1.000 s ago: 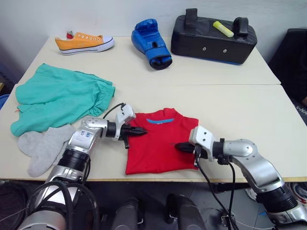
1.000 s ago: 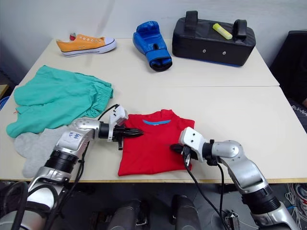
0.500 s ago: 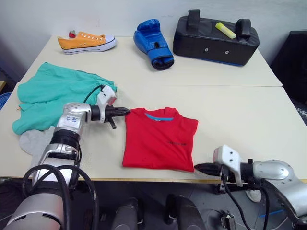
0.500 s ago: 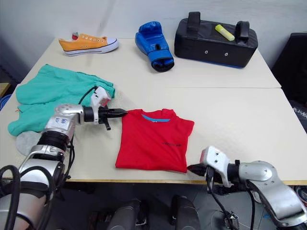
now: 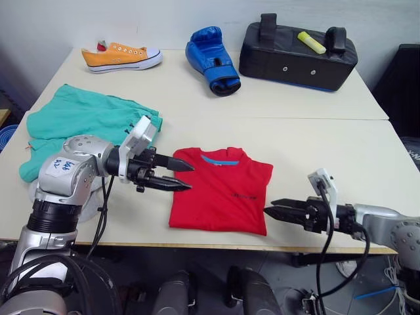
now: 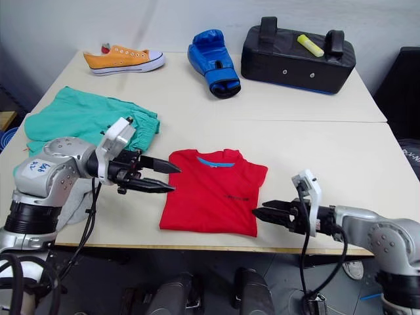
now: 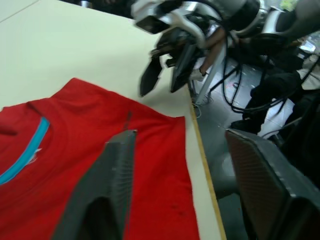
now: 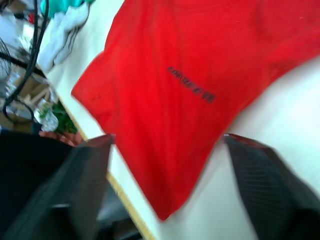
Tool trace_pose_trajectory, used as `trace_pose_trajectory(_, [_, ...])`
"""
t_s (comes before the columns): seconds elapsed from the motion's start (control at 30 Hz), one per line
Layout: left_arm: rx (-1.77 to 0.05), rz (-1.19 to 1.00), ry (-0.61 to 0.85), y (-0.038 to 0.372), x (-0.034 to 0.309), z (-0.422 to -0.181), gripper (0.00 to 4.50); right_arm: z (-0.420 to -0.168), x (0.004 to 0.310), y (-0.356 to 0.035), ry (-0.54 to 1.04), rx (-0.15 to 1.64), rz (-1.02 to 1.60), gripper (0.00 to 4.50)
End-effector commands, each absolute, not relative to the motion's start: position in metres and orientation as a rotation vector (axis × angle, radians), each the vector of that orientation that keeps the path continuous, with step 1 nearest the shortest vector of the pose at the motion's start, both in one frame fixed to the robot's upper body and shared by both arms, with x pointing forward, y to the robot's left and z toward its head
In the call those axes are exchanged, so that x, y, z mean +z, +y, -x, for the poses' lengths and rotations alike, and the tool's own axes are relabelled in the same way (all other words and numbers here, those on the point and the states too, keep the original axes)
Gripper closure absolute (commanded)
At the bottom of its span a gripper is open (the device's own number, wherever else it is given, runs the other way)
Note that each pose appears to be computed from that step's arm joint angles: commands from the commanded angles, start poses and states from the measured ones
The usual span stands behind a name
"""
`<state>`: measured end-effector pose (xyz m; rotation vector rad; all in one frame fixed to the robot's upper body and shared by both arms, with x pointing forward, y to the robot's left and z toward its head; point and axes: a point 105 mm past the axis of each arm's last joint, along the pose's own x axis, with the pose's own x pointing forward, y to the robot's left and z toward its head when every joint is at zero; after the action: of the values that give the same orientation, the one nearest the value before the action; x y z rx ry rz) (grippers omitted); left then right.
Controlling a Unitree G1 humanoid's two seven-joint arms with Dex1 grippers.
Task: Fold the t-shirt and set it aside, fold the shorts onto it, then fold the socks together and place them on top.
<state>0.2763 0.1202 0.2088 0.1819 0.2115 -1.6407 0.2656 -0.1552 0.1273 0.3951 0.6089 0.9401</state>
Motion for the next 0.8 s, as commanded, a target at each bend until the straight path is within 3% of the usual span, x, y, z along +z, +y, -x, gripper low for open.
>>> trace_pose_trajectory(0.03, [-1.641,-0.229,0.174,0.120,0.215,-0.268,0.32,-0.280,0.116,-0.153,0.654,0.885,-0.427,0.00])
trace_pose_trajectory(0.07, [-1.634,-0.232,0.172,0.120,0.215,-0.268,0.03,-0.285,0.108,-0.153,0.680,0.859,-0.411,0.00])
trace_pose_trajectory(0.2, [-1.618,-0.244,0.168,0.121,0.214,-0.267,0.03,-0.295,0.095,-0.142,0.724,0.864,-0.402,0.00])
trace_pose_trajectory(0.47, [-1.596,-0.277,0.153,0.118,0.211,-0.267,0.03,-0.319,0.104,-0.102,0.701,0.959,-0.482,0.00])
trace_pose_trajectory(0.57, [-1.592,-0.272,0.141,0.117,0.213,-0.267,0.00,-0.330,0.105,-0.100,0.701,0.937,-0.505,0.58])
trace_pose_trajectory(0.8, [-1.597,-0.258,0.144,0.116,0.213,-0.267,0.00,-0.334,0.110,-0.106,0.695,0.943,-0.432,3.10])
